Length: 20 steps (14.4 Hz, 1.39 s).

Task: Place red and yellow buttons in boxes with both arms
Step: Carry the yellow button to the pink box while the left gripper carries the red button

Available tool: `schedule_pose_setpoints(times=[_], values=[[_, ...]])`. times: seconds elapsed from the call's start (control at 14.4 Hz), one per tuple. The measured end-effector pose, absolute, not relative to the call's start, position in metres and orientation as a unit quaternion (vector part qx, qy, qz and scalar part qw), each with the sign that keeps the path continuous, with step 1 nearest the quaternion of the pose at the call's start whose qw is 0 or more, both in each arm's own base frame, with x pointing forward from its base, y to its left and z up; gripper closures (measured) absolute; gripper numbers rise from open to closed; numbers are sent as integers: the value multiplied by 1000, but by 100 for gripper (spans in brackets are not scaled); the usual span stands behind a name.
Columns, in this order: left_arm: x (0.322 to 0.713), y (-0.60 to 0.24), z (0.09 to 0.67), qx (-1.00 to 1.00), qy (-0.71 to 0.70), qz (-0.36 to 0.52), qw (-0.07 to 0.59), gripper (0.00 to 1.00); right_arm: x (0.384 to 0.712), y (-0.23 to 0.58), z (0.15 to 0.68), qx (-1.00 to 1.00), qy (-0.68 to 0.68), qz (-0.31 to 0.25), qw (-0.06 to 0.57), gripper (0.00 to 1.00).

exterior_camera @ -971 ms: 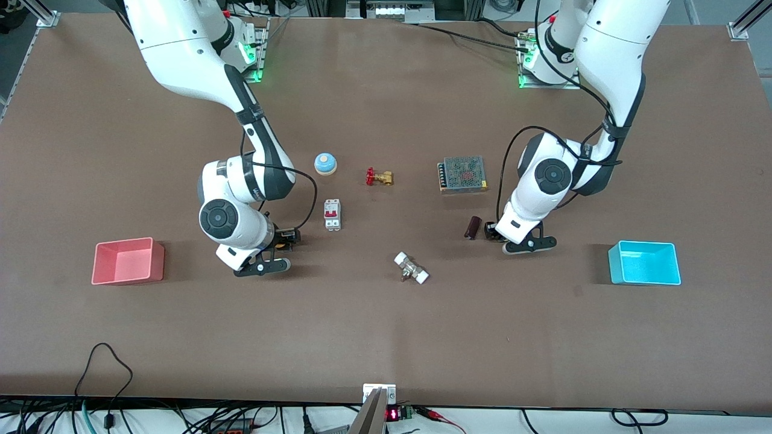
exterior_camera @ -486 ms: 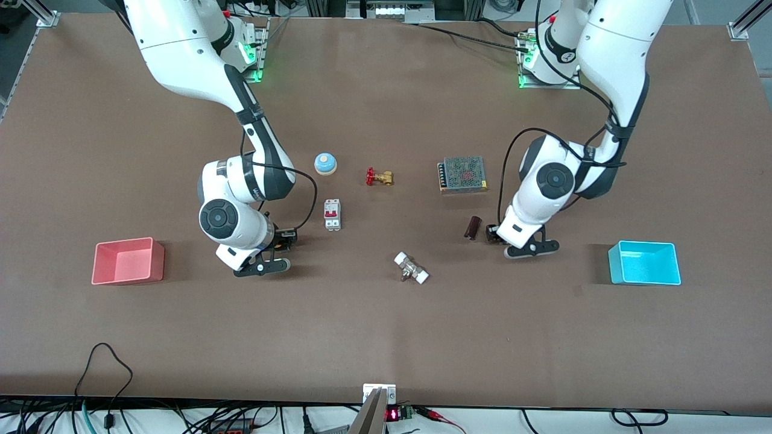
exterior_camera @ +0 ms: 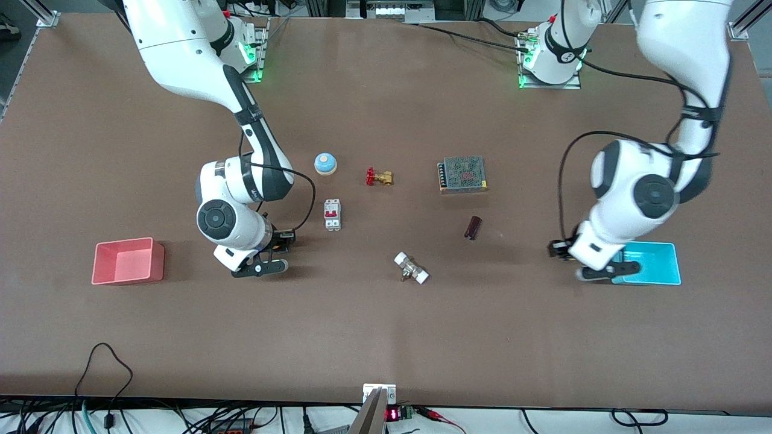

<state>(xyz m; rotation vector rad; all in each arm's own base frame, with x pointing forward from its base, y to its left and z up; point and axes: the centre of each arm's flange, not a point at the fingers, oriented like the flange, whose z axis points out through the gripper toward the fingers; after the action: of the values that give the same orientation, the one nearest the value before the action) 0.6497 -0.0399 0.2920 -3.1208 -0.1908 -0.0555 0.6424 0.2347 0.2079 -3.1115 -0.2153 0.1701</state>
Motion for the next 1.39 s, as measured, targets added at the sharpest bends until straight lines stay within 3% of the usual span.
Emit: schedule_pose_setpoints(times=[0.28, 0.62, 0.9, 1.39], values=[[652, 42, 295, -999, -28, -20, 10, 62, 660, 217, 226, -998, -56, 33, 3, 57], [653, 106, 288, -1000, 10, -19, 13, 62, 698, 110, 298, -999, 10, 2, -40, 57], [650, 138, 261, -1000, 23, -3, 9, 62, 698, 17, 325, -997, 33, 21, -68, 57], [660, 148, 227, -999, 30, 9, 4, 62, 684, -119, 321, -997, 3, 51, -64, 57]])
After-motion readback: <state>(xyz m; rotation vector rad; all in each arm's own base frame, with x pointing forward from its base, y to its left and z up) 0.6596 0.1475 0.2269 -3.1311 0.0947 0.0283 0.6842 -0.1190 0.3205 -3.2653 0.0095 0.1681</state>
